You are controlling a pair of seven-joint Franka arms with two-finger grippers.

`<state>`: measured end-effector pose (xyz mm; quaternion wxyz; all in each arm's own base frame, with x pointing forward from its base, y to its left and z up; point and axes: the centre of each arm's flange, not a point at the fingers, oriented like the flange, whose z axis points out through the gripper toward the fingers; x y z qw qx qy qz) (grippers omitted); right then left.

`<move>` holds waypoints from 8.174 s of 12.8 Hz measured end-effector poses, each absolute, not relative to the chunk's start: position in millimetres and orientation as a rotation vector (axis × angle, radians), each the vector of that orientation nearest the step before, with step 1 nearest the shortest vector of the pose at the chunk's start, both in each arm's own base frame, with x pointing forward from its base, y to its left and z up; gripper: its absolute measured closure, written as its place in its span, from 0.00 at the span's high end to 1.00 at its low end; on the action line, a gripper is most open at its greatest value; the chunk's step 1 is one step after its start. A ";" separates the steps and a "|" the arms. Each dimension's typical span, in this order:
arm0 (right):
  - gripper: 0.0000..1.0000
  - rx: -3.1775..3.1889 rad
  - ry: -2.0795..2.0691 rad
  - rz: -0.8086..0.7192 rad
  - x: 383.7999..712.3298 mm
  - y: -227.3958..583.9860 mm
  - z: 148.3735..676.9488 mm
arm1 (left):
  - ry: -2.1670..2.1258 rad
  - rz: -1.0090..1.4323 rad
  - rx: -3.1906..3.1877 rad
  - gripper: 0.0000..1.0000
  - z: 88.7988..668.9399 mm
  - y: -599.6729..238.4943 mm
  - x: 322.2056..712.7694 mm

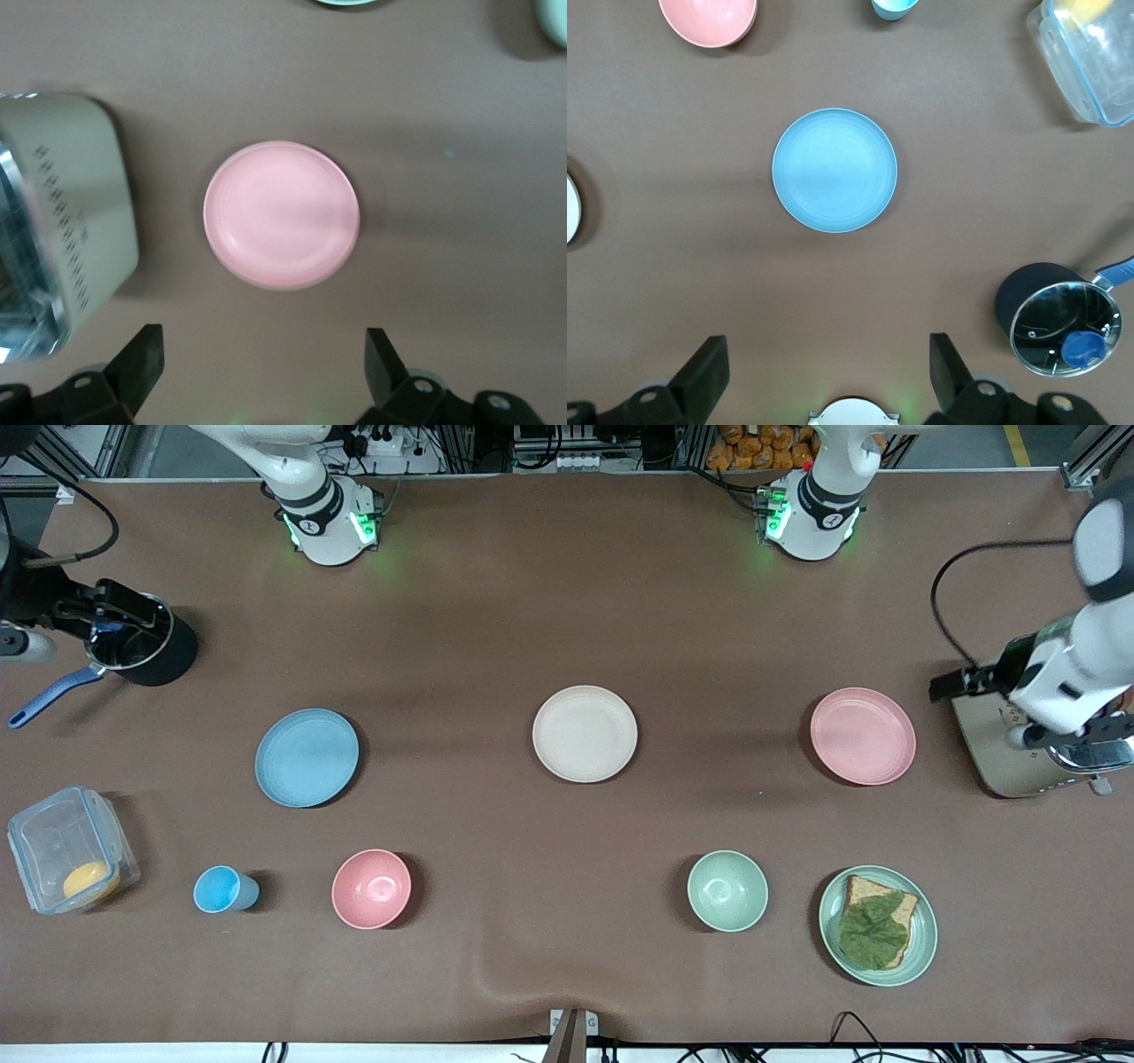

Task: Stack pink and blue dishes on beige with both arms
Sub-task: 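Reach the left gripper to the pink plate while the right reaches the blue, then grasp the pink plate rim with the left gripper while the right grasps the blue, then carry the pink plate onto the beige plate while the right gripper lifts the blue, then release the pink plate with the left gripper while the right carries the blue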

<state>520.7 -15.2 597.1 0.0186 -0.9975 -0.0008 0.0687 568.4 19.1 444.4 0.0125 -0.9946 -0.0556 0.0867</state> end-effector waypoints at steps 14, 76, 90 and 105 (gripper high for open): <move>1.00 -3.057 0.005 0.395 555.4 -13.7 336.8 | -0.170 0.259 -3.115 1.00 199.4 98.9 535.6; 0.04 -2.690 -0.044 0.642 614.6 66.9 317.1 | -0.372 0.165 -3.305 0.05 216.4 -388.6 468.7; 0.04 -2.613 0.177 0.639 614.8 164.2 292.2 | -0.401 0.147 -3.305 0.22 229.6 -391.0 461.3; 0.04 -2.714 0.339 0.554 541.7 361.3 261.5 | -0.359 -0.224 -3.002 1.00 588.9 -178.9 538.2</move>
